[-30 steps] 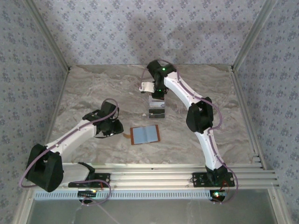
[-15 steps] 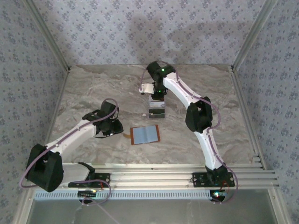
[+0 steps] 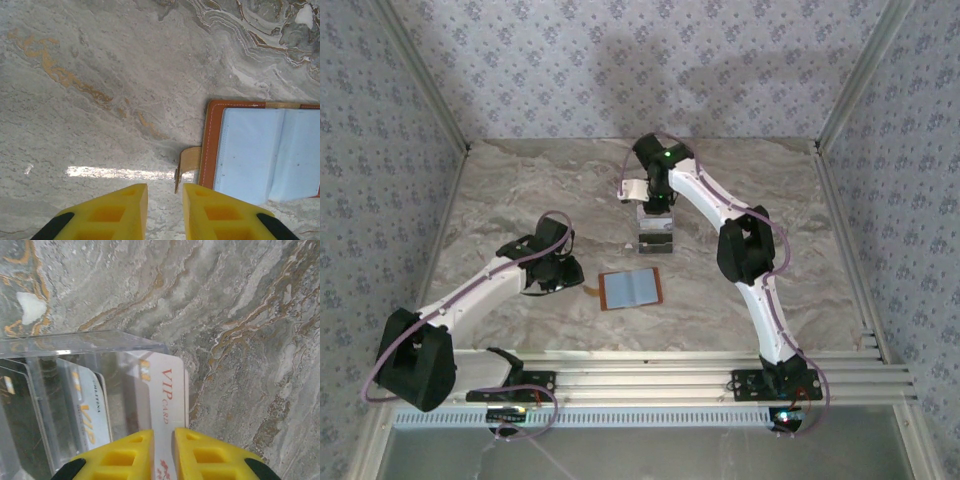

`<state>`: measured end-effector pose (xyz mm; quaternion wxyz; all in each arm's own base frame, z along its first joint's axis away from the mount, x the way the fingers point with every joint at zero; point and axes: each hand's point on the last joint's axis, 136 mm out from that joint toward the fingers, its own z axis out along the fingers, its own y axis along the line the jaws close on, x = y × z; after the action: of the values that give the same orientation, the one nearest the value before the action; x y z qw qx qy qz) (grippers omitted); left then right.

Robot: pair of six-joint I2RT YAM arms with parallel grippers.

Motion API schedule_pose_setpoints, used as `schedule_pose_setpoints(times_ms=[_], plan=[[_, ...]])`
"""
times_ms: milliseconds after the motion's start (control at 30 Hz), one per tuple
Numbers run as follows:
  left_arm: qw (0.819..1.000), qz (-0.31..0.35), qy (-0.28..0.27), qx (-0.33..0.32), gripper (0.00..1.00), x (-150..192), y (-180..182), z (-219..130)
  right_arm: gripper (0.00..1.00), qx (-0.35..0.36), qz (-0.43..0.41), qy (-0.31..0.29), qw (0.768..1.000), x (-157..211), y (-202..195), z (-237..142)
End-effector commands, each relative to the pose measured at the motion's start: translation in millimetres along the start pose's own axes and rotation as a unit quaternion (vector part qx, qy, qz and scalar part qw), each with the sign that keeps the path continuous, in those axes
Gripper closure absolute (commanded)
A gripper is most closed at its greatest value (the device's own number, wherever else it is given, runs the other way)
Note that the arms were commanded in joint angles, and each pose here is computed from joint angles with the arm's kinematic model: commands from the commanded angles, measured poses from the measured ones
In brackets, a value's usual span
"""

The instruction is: Take the credit cards out of the card holder

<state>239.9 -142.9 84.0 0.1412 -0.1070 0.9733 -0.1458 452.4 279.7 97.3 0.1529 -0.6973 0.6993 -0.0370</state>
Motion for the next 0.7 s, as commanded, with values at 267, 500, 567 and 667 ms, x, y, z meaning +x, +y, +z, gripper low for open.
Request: schedule_pose_setpoints(times_ms=[267, 500, 567, 667], plan=[[0.999, 0.02, -0.044, -0.008, 0.56, -25, -5, -13, 0.72, 0.113, -0.009, -0.032, 0.993, 15, -29, -71], [0.995, 0.039, -0.082, -0.036, 0.41, -51, 0, -14, 0.54, 0.158, 0.1, -0.048, 0.981, 54, -21, -92], [0.994, 0.044, -0.09, -0.051, 0.27, -59, 4, -13, 0.42, 0.167, 0.142, -0.054, 0.974, 68, -17, -95], [0.989, 0.053, -0.108, -0.081, 0.08, -74, 13, -12, 0.26, 0.192, 0.207, -0.06, 0.957, 94, -11, -98]])
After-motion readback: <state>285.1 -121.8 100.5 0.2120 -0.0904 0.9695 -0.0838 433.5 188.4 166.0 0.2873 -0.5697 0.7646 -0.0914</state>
